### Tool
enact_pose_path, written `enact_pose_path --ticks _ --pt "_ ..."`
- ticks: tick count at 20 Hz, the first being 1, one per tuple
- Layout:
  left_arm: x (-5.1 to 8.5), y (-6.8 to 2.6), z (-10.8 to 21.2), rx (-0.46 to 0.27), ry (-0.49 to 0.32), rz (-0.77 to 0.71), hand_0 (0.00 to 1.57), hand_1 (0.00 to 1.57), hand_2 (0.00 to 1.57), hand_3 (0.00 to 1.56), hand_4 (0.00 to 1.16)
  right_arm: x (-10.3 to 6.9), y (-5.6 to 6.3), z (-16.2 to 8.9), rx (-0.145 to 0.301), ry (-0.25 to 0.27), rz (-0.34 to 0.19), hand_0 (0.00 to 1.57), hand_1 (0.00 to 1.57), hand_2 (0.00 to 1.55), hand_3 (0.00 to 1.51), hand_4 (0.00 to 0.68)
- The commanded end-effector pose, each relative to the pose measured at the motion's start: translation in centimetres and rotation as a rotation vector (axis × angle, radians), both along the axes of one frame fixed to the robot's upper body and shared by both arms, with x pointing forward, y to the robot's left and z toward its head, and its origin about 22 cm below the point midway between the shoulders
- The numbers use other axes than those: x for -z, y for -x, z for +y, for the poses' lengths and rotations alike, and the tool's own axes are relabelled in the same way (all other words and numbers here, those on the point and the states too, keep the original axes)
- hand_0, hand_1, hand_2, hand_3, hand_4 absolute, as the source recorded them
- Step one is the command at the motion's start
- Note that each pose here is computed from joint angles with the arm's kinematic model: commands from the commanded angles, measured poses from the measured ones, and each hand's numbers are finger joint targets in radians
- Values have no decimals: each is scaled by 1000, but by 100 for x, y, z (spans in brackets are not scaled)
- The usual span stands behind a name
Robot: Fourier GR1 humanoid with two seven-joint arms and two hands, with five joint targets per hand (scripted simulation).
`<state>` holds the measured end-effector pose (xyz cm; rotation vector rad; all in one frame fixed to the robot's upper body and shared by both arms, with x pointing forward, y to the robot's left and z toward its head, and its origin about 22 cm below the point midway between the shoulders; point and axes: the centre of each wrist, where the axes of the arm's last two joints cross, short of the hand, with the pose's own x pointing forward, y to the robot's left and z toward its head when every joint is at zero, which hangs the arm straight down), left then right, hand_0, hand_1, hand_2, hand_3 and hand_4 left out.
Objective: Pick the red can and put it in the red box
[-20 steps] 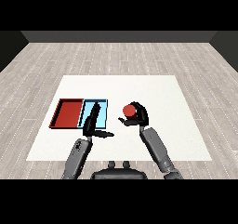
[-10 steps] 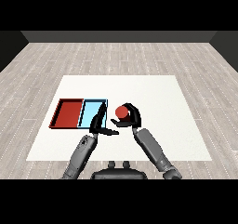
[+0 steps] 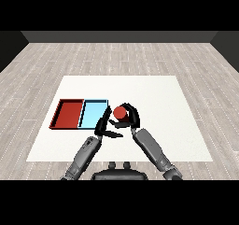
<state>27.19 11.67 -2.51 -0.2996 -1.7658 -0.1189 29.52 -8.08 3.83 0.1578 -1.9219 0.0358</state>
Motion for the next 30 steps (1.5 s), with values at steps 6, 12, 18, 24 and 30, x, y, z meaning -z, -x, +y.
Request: enact_pose_path --ticks 6,12,18,24,30 --pt "-90 -117 -89 28 15 28 0 0 0 0 0 -173 89 241 -18 -29 27 1452 1452 1438 1378 626" --pt "-331 -129 -231 37 42 22 0 0 0 0 0 65 -62 346 -62 -32 8 1482 1482 1438 1374 620" --pt "-143 33 -335 43 39 -2 0 0 0 0 0 -3 95 488 -82 -2 -14 1487 1487 1451 1375 617" --pt "-220 -114 -311 15 -16 -10 0 0 0 0 291 -13 -99 369 -86 -9 -2 1486 1486 1455 1372 642" --pt "-143 -72 -357 -211 -3 88 1571 1571 1564 1486 988 -75 20 452 -98 -2 16 1479 1479 1455 1367 632"
